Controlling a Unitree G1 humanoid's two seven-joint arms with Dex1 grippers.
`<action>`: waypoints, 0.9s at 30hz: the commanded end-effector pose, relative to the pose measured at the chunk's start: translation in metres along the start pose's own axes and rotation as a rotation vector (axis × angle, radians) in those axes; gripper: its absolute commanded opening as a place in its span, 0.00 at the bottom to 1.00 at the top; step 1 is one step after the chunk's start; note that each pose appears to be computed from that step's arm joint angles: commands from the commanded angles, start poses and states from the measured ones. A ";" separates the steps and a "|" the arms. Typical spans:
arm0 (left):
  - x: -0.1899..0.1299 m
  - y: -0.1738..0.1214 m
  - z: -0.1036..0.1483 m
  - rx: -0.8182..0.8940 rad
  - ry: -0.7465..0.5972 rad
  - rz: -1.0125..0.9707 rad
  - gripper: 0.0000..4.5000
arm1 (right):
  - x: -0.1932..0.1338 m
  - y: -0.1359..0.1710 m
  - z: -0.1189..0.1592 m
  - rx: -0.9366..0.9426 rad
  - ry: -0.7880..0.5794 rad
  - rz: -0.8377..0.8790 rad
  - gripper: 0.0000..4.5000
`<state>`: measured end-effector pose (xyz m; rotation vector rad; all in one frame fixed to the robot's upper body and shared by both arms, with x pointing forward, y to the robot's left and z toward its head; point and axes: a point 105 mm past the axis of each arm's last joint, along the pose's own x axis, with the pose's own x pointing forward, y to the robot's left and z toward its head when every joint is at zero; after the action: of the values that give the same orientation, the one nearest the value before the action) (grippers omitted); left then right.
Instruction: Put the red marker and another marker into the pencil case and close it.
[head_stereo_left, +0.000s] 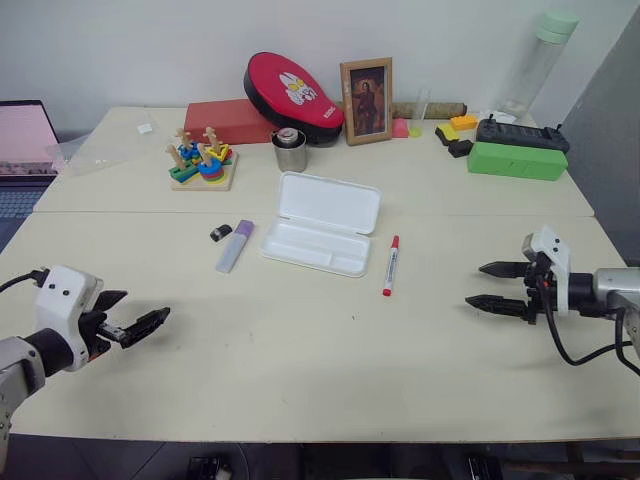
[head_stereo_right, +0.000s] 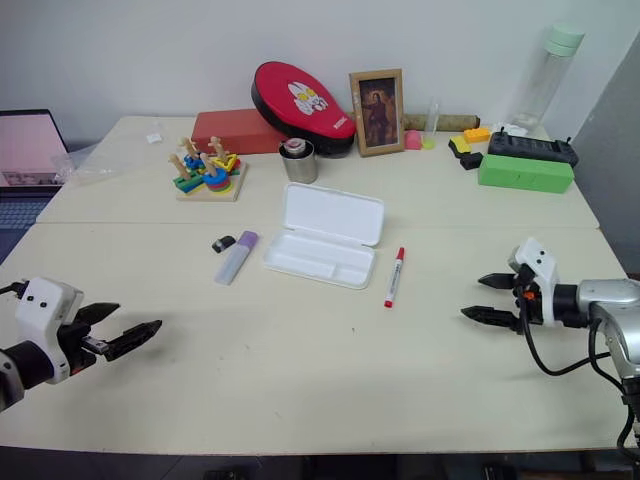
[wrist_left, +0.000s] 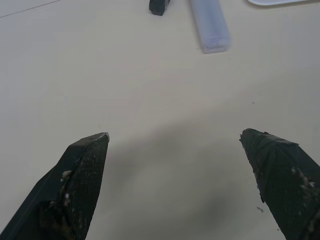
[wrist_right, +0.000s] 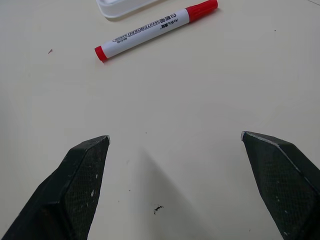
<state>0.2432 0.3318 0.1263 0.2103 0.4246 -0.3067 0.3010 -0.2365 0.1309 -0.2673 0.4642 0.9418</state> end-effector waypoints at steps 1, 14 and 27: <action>-0.003 0.003 0.010 0.017 -0.041 0.007 1.00 | -0.006 -0.002 0.009 -0.046 -0.010 -0.005 0.98; 0.005 0.003 0.005 0.029 -0.031 0.011 1.00 | -0.005 0.007 0.009 -0.044 -0.003 0.031 0.98; 0.012 0.006 0.016 0.048 -0.059 0.005 1.00 | -0.010 0.011 0.003 -0.027 0.006 0.022 0.98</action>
<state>0.2590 0.3315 0.1290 0.2214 0.3809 -0.3067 0.2886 -0.2339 0.1250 -0.2717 0.4986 0.9744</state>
